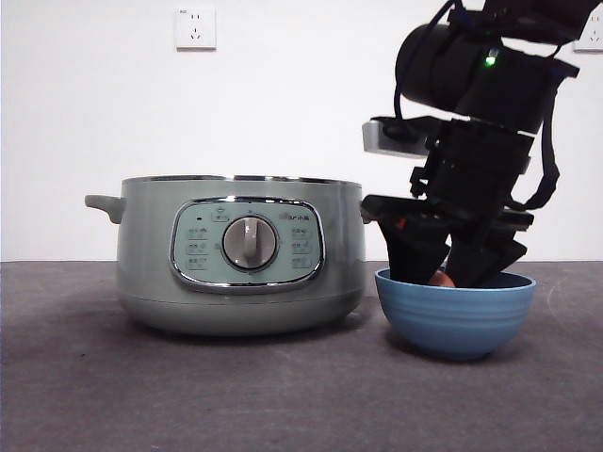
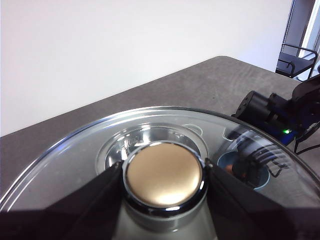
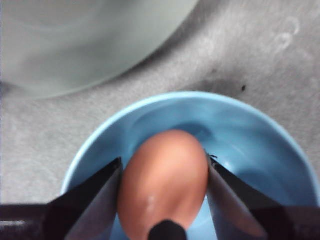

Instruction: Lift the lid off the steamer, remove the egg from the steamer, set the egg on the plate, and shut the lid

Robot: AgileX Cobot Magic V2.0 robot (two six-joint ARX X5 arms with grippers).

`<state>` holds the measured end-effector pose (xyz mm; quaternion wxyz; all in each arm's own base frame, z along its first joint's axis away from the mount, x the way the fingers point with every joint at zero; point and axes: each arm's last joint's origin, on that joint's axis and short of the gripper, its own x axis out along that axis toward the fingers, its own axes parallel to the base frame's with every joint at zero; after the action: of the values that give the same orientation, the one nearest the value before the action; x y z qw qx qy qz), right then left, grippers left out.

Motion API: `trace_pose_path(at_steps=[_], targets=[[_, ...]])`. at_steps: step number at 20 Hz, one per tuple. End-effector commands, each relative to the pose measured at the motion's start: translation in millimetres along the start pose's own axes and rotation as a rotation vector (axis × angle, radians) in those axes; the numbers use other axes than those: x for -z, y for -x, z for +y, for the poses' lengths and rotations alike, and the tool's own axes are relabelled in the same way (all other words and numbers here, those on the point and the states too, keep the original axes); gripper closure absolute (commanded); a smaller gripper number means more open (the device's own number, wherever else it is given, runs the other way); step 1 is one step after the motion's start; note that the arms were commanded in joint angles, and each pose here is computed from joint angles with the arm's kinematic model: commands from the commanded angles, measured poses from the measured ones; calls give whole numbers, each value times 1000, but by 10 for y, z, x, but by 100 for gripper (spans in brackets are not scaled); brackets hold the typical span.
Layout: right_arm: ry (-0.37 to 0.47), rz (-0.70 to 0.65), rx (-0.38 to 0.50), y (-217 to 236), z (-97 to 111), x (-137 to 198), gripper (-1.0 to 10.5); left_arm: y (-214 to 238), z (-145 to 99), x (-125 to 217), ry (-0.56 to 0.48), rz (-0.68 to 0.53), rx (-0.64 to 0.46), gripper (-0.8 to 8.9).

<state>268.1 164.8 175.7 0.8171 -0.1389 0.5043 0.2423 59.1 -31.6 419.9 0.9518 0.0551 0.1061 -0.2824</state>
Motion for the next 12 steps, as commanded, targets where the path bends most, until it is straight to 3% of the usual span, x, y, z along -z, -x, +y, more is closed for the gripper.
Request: trace_pose_path(at_steps=[1,12], targets=[[-10,16,4,-66,-7,28,963,74,-3,-82,-14,-77,-6,821],[-26,59,18,-160,-126,68,963,74,-3,-79,-14,-73,-6,821]])
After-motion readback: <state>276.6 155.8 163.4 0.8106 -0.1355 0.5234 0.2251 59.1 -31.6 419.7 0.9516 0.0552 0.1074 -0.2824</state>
